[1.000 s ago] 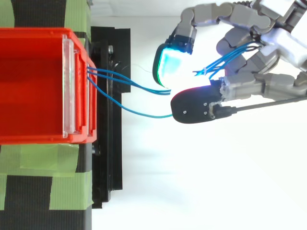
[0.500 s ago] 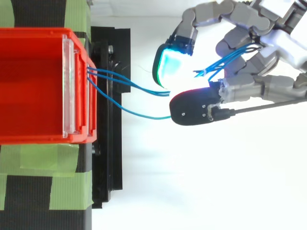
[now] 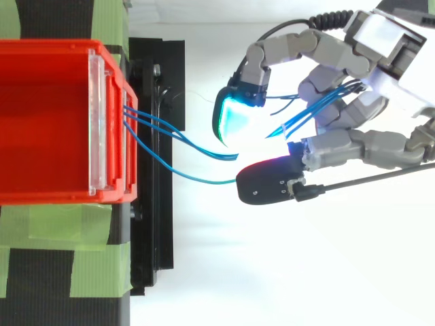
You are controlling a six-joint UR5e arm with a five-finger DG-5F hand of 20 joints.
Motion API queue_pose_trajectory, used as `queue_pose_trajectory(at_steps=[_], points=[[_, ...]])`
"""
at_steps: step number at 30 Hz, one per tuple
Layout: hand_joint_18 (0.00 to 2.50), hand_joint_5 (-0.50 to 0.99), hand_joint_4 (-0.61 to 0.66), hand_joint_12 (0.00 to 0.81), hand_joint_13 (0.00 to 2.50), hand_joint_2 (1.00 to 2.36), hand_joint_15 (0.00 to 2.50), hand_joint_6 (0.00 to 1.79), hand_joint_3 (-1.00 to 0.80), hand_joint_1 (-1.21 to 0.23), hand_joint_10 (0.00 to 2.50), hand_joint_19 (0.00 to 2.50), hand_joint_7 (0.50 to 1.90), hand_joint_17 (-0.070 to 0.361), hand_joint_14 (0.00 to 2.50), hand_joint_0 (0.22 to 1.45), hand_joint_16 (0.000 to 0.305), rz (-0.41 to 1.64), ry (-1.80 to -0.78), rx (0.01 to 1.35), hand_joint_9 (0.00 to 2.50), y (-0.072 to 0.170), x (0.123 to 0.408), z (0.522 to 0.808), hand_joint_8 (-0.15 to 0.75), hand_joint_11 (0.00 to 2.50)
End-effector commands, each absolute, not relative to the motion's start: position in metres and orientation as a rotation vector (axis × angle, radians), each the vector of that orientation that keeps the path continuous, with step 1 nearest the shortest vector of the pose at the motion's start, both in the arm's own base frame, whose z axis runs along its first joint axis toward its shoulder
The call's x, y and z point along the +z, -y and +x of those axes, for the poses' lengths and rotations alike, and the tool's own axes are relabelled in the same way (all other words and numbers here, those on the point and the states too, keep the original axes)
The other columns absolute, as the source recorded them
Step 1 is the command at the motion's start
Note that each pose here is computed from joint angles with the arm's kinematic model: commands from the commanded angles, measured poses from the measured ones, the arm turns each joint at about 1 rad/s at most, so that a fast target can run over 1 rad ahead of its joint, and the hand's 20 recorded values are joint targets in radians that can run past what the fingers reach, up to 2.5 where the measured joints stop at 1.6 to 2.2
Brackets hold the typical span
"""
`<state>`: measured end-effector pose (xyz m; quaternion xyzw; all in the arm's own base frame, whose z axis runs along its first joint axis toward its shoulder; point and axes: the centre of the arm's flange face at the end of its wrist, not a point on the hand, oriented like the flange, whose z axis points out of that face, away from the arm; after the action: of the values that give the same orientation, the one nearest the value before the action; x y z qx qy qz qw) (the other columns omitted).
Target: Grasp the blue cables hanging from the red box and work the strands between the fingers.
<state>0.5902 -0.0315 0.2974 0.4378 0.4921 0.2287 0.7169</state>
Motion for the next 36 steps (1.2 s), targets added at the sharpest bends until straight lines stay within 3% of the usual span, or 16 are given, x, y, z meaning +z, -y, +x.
queue_pose_trajectory(at_steps=[1, 36], points=[[2.50, 0.14, 0.24, 0.684, 1.96, 1.01, 1.71, 0.70, -0.70, -0.67, 2.50, 0.60, 1.16, 0.182, 2.50, 0.81, 0.243, 0.968, -1.090, 0.499, 1.78, 0.0326, 0.2968, 0.5903, 0.532, 2.50], [2.50, 0.14, 0.25, 0.684, 1.96, 1.01, 1.71, 0.63, -0.75, -0.65, 2.50, 0.60, 1.18, 0.182, 2.50, 0.77, 0.243, 0.939, -1.103, 0.348, 1.78, 0.0387, 0.2977, 0.5879, 0.532, 2.50]])
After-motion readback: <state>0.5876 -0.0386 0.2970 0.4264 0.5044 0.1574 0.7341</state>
